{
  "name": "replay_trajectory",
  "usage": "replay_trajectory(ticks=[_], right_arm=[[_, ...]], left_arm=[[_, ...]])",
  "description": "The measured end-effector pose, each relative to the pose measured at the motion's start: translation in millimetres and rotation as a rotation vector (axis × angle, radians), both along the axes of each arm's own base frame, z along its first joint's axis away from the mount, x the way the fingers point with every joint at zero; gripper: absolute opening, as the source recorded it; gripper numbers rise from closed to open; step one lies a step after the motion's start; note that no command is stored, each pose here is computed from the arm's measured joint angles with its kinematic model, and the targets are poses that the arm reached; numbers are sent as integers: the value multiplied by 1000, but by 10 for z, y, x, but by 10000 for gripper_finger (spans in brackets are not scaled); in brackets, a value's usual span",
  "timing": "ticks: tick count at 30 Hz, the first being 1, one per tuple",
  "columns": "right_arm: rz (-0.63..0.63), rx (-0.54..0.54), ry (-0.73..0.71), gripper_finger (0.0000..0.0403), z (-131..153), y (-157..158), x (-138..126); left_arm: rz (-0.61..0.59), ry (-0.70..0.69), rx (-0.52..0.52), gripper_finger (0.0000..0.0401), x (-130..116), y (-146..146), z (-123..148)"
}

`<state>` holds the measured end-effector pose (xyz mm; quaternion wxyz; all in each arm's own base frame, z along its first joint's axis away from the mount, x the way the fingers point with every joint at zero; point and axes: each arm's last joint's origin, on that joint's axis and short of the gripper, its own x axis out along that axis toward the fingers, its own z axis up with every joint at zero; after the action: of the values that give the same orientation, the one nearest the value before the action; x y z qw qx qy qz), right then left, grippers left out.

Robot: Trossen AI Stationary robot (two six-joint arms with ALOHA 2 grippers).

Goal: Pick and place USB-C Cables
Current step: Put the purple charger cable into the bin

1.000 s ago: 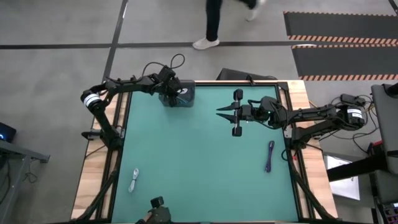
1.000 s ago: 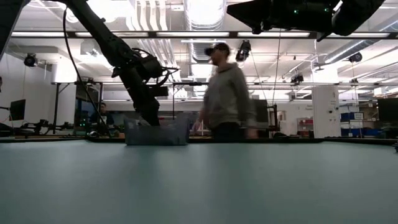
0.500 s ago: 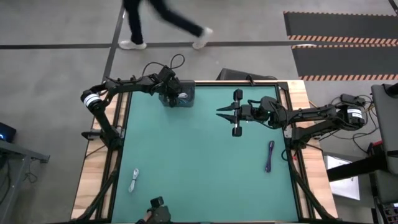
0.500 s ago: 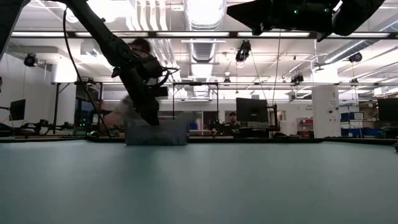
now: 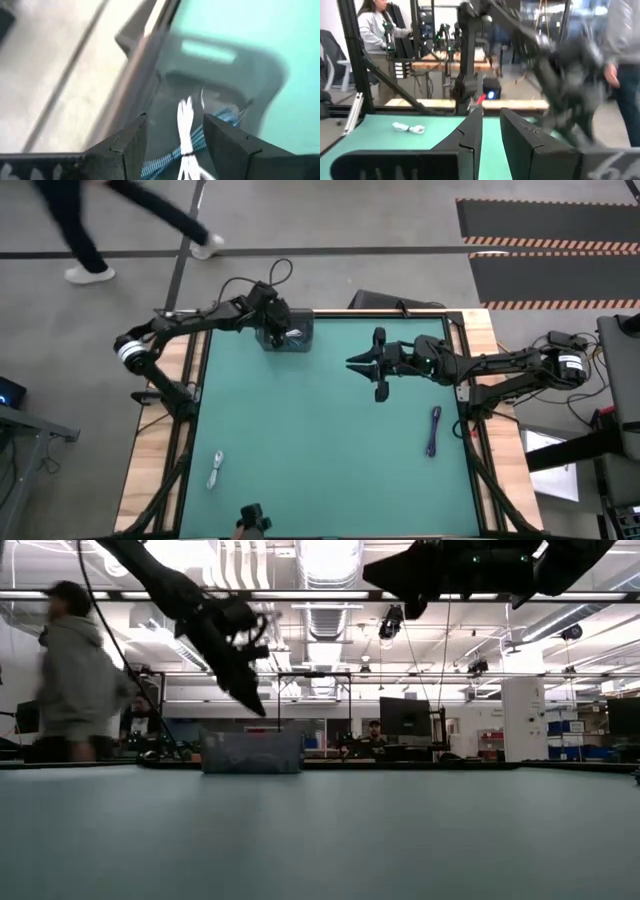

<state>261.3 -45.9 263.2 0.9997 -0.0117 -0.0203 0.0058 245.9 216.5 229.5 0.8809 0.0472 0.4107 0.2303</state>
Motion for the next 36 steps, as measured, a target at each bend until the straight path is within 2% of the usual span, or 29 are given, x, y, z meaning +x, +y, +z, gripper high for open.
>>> replay_trajectory(ticks=[6, 12, 16, 22, 27, 32, 36], right_arm=[[-6, 183, 213, 59, -88, 3, 31], [-18, 315, 413, 59, -148, 99, 39], [-62, 381, 535, 59, -191, 221, 23], [-129, 562, 765, 59, -306, 401, -75], [-272, 734, 1043, 59, -468, 497, -280], [-480, 875, 1284, 59, -576, 607, -518], [-614, 964, 1413, 59, -605, 732, -663]], left_arm=[[-82, -125, 92, 173, -18, -378, 410], [-145, -253, 87, 173, -34, -787, 680], [-199, -337, 90, 173, -50, -1025, 731], [-251, -528, 75, 173, -109, -1325, 678], [-308, -660, 117, 173, -167, -1478, 616], [-320, -715, 138, 173, -227, -1524, 583], [-319, -726, 143, 173, -248, -1529, 540]])
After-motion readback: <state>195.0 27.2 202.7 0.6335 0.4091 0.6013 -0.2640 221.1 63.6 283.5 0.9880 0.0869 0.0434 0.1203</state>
